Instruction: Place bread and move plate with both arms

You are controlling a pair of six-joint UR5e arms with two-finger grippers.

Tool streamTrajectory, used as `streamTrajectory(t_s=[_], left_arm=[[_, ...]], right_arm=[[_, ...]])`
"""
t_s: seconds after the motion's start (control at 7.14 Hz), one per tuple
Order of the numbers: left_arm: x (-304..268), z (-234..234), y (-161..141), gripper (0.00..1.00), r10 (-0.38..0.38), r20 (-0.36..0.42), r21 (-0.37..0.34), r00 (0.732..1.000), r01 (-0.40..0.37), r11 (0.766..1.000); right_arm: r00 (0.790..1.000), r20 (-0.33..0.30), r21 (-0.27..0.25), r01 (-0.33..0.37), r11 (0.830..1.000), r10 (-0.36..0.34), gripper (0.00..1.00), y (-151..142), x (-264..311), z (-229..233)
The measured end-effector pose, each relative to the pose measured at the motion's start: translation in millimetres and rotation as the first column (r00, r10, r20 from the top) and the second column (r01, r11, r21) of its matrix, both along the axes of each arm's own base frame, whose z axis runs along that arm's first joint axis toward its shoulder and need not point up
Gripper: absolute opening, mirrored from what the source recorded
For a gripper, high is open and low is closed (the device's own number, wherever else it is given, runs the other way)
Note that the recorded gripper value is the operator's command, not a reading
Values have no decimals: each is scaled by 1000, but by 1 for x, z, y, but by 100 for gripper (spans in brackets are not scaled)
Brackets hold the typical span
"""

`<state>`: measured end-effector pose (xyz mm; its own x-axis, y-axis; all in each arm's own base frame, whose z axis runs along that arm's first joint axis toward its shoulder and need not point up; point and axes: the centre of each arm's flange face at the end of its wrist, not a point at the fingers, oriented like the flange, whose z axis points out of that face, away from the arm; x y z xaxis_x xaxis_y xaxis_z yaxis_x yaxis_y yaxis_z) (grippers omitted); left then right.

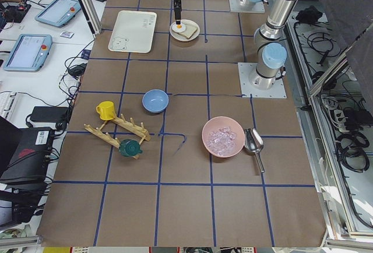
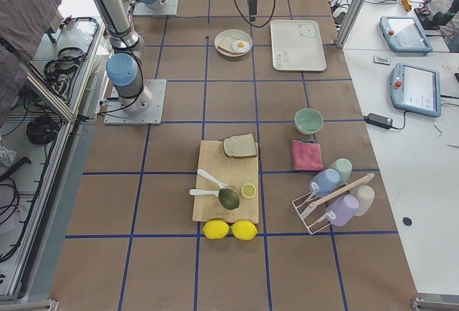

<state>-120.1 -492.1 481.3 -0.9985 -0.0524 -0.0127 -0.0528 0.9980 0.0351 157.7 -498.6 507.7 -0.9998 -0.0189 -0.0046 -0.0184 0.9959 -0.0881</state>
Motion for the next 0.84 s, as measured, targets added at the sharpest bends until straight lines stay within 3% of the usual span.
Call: streamTrajectory(t_s=[0.84], left_arm=[[-2, -19, -1, 100, 10, -14, 22, 1000, -10, 1000]], right_arm=[[1000, 4, 2, 3, 1000, -3, 100, 0, -1, 0]])
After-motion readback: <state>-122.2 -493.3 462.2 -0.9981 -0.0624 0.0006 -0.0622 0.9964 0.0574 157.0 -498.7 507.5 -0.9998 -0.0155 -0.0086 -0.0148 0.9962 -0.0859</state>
